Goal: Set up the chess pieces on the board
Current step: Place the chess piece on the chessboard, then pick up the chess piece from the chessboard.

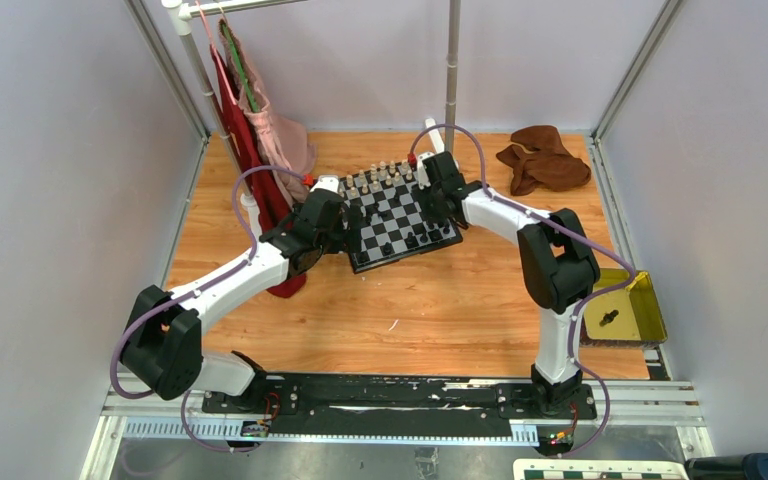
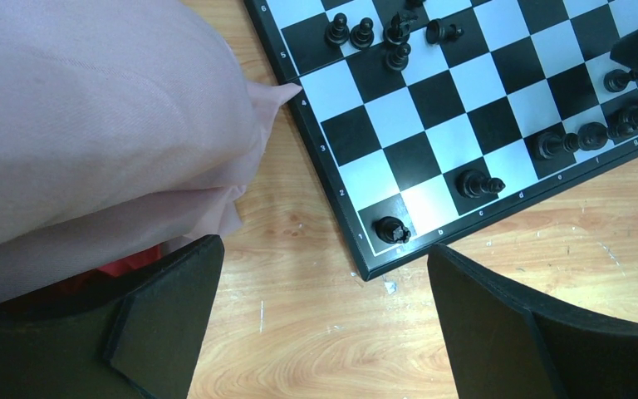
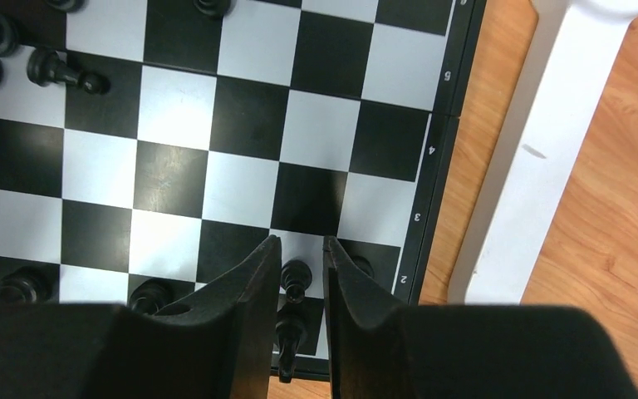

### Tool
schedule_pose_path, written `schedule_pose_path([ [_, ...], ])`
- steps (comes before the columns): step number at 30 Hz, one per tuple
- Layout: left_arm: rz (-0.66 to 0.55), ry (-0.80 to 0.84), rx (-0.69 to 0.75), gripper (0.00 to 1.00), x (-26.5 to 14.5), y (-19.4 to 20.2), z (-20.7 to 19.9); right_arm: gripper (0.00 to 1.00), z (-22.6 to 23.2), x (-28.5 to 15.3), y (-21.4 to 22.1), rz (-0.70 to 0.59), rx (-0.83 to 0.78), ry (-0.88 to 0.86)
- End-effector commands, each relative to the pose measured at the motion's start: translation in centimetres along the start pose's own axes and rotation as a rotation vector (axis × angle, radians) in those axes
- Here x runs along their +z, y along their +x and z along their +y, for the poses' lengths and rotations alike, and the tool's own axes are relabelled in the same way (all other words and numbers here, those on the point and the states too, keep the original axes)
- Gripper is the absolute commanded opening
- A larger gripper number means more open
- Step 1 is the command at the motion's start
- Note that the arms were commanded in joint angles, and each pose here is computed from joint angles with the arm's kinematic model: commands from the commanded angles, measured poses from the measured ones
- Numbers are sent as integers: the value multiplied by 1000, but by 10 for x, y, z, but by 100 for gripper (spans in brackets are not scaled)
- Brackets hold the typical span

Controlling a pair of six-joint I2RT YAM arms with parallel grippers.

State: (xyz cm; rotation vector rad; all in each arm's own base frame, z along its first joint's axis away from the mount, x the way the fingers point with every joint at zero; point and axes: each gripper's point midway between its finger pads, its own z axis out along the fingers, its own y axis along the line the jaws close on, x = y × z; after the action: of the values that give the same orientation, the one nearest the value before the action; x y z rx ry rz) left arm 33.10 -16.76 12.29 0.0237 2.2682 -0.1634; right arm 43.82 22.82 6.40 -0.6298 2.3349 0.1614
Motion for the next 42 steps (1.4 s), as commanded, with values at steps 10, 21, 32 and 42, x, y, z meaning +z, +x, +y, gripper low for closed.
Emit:
schedule_pose_path([
  [10,-19,3,-31,100,-4,-8,0,29,24,-1,-48,-84,-87,-188],
  [21,-26,-11,-20,100,-5,-13,2,29,53,12,-66,-125,-200,-377],
  [32,-27,-22,1,100,-5,-16,3,29,73,23,-62,-146,-268,-495],
  [42,-33,-19,-2,100,-4,-17,3,30,76,34,-56,-149,-309,-505],
])
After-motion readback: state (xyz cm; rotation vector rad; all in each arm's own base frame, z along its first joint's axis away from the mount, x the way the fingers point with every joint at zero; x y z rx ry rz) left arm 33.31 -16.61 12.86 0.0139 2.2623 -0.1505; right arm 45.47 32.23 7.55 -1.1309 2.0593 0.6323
